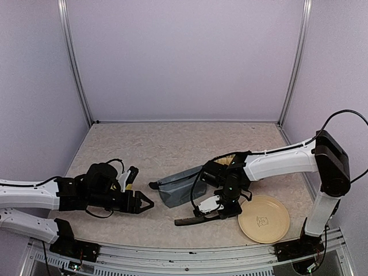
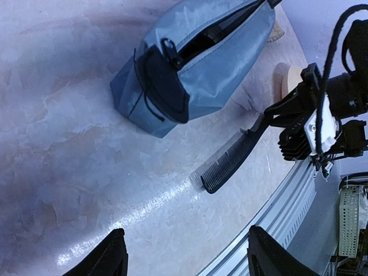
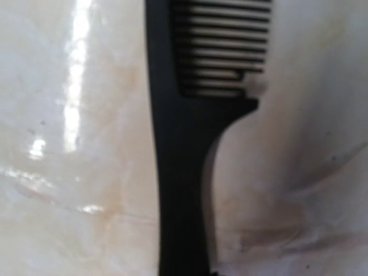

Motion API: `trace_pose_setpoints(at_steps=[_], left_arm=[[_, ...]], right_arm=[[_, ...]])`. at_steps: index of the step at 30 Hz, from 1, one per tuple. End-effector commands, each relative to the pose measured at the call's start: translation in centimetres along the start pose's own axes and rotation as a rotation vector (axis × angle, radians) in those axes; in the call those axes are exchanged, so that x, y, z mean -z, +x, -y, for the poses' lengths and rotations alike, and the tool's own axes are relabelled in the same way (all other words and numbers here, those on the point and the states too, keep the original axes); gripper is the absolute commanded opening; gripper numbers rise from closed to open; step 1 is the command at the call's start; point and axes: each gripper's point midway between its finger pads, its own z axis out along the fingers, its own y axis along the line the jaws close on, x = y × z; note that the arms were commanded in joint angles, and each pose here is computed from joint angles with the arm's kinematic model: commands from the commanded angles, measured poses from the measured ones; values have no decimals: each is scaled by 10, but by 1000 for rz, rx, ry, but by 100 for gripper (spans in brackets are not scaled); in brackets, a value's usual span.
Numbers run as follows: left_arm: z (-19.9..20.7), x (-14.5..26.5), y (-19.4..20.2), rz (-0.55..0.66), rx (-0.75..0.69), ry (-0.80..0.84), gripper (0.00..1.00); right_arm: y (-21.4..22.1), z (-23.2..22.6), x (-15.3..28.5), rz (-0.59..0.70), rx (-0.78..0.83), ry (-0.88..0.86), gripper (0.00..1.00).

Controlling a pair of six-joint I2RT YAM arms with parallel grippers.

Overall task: Sort the hair-cutting tools
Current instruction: Pick up the comb from the center of the board, then pass from the right arm to the left

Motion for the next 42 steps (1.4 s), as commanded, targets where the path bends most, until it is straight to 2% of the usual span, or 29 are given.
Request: trace_pose_setpoints(at_steps=[1, 9, 17, 26, 32, 33, 39, 42], left_arm=[[11, -17, 1, -10, 36, 56, 69], [23, -35, 8, -12, 156, 178, 69], [25, -50, 21, -57, 239, 218, 67], [44, -62, 22, -87, 290, 335, 59], [49, -65, 23, -104, 305, 366, 48], [49, -64, 23, -104, 304, 368, 43], [49, -64, 24, -110, 301, 368, 24], [48, -63, 24, -106, 306, 366, 19]], right_arm=[[-12, 1, 22, 55, 7, 22, 8], [-23, 1, 34, 117, 2, 25, 8], [-34, 3, 40, 154, 12, 24, 8], [-37, 0, 43, 162, 21, 22, 8], [-38, 0, 44, 161, 26, 27, 8], [-38, 0, 44, 161, 27, 28, 8], [-42, 2, 46, 168, 29, 36, 8], [-44, 3, 49, 170, 34, 46, 8]])
